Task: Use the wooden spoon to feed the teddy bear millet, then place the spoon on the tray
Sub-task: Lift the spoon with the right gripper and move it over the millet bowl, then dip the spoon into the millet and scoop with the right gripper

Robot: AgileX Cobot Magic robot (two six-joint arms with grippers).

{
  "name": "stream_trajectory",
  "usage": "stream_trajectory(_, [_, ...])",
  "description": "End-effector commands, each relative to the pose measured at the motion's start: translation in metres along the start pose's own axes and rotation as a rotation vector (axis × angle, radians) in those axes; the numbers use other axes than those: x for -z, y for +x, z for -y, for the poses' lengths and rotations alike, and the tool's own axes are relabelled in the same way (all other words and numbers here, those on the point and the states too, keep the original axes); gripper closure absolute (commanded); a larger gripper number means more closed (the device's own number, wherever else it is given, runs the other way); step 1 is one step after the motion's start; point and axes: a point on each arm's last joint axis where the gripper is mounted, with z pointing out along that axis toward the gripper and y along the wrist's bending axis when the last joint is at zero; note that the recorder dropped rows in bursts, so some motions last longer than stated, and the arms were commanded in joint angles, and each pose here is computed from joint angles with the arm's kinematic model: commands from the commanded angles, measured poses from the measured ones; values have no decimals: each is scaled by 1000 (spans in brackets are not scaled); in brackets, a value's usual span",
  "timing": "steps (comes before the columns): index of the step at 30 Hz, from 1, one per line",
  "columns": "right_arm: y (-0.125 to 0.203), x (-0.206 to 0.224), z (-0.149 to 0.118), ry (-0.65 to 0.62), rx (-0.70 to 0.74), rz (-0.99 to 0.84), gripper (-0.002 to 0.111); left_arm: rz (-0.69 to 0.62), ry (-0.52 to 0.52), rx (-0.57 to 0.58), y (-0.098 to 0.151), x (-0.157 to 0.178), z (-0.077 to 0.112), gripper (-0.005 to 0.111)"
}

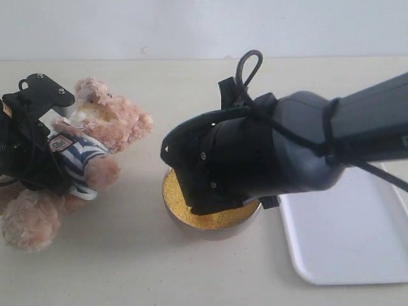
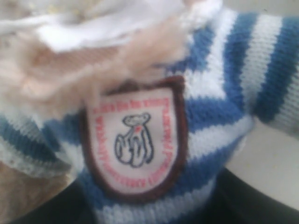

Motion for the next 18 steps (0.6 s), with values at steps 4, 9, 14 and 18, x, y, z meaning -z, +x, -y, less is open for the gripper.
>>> stream_trajectory(4, [-3, -9, -19, -42, 65, 16, 109, 37, -2, 18, -2, 5, 2, 103])
stream_trajectory(9, [-3, -11, -29, -92, 75, 32, 109, 53, -8, 19, -3, 6, 1, 103])
stream_trajectory(14, [-1, -4, -31, -161, 69, 79, 109, 55, -9, 19, -4, 6, 1, 103])
stream_trajectory(18, [3, 3, -26, -168, 26, 104, 109, 59, -11, 19, -4, 6, 1, 103])
